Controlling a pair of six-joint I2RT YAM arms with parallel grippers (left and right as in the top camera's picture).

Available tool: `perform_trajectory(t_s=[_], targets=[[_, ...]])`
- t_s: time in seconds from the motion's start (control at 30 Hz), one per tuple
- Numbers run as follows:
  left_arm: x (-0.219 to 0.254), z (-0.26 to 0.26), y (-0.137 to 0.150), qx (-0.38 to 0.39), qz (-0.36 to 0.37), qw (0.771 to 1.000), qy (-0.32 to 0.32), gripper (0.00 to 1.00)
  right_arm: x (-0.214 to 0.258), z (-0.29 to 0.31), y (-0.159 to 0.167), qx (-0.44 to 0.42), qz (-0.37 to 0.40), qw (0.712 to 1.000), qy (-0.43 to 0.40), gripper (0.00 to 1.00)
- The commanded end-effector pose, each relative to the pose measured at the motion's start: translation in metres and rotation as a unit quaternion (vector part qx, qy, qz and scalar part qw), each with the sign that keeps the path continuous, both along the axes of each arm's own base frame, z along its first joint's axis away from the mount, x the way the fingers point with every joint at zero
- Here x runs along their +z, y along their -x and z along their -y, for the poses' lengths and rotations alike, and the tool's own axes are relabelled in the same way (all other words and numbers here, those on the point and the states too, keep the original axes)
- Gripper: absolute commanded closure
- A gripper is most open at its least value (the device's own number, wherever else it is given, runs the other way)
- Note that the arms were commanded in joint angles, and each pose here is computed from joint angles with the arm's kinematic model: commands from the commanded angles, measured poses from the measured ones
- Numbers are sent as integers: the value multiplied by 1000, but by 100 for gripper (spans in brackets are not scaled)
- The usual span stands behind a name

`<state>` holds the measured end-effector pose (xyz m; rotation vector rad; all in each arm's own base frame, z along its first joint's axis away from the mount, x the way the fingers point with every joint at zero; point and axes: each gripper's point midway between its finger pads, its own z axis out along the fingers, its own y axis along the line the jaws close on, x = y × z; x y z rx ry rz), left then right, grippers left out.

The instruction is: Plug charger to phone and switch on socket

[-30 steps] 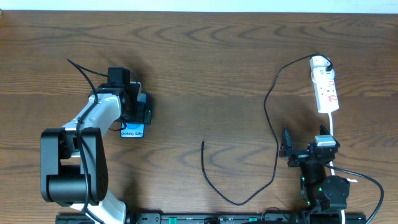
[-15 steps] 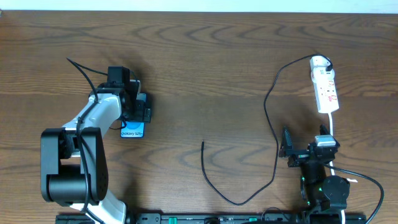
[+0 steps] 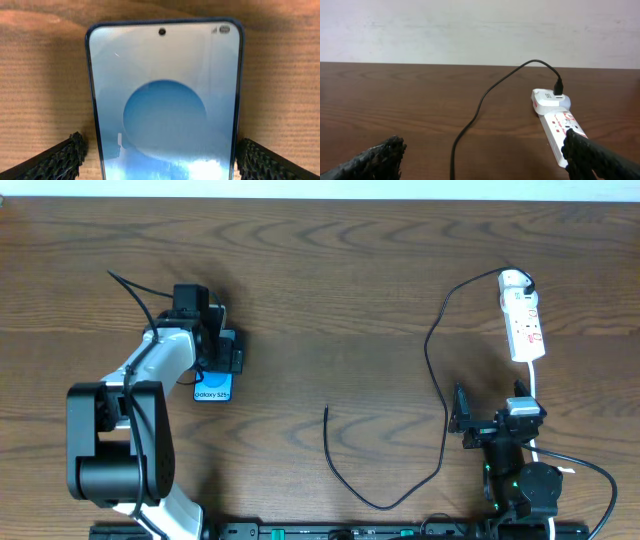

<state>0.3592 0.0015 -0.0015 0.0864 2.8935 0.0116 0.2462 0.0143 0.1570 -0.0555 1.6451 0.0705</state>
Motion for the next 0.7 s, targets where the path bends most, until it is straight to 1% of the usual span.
perform_trajectory(t_s=[0.0, 0.67], targets=[[-10, -3, 2, 0, -17, 1000, -8, 3, 0, -3, 1, 6, 1, 1000, -6, 1], [-11, -3, 9, -1, -32, 999, -8, 3, 0, -3, 1, 6, 1, 1000, -6, 1]])
